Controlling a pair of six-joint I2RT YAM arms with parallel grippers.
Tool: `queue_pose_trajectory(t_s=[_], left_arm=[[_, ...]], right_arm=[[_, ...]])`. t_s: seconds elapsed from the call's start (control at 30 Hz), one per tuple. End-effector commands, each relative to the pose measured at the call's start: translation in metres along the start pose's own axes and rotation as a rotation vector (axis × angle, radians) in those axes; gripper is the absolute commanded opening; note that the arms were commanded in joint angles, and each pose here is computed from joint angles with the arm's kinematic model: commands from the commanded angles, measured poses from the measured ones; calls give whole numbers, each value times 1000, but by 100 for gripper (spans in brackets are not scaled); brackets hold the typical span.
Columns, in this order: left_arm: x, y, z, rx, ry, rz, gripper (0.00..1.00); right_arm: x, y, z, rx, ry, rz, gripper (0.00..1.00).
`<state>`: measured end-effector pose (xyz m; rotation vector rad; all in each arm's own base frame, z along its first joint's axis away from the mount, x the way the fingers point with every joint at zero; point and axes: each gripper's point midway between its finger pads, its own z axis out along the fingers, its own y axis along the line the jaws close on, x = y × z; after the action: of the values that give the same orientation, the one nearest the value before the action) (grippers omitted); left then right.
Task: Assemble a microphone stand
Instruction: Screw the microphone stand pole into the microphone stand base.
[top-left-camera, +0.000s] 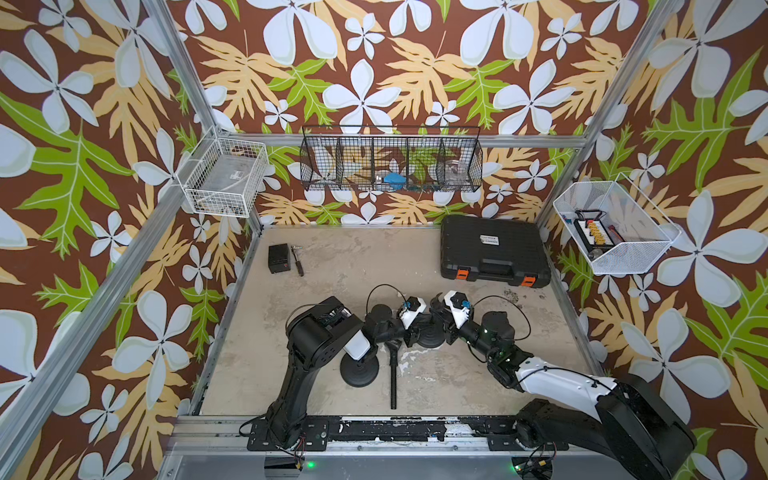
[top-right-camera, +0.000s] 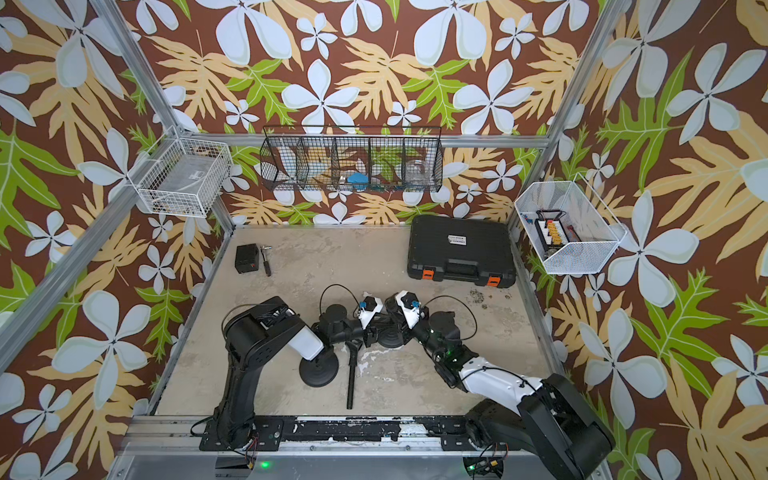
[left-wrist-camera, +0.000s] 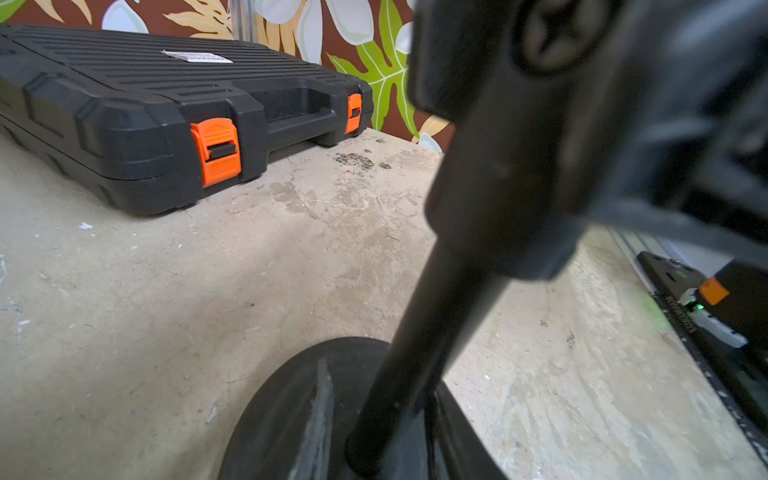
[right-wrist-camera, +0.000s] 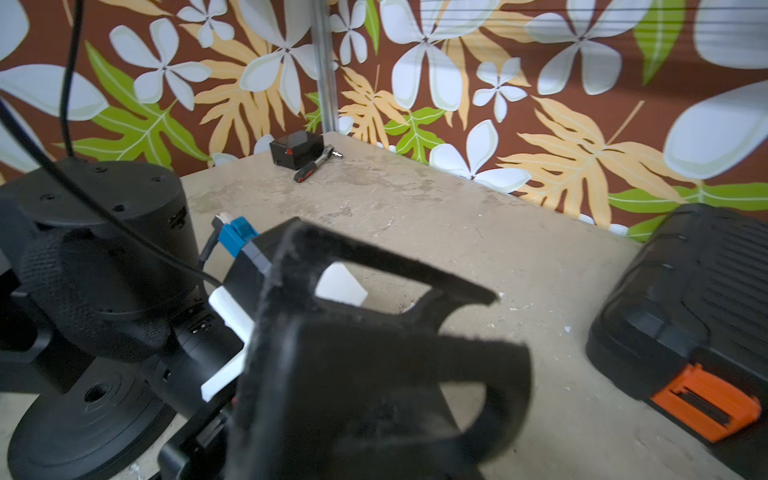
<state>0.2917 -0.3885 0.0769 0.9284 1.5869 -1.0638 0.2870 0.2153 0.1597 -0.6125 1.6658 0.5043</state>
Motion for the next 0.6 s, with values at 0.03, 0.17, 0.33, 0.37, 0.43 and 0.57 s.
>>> queue_pose_trajectory(t_s=[0.03,0.17,0.33,0.37,0.43,0.57], left_arm=[[-19,-9,-2,39,-53,-3,38],[-19,-9,-1,46,-55,-1,38],[-19,-9,1,53,-59,-1,37],[-18,-9,2,54,-59,-3,37],[-18,-9,3,58,-61,-6,37],[-16,-8,6,67,-66,-15,37]], right_arm=[[20,-25,-12,243,45,116,0],[24,-23,-12,325,72,121,0],[26,-16,-9,375,97,122,0],[27,-16,-8,376,98,128,0],[27,-14,-7,367,99,136,0],[28,-8,-3,336,104,145,0]])
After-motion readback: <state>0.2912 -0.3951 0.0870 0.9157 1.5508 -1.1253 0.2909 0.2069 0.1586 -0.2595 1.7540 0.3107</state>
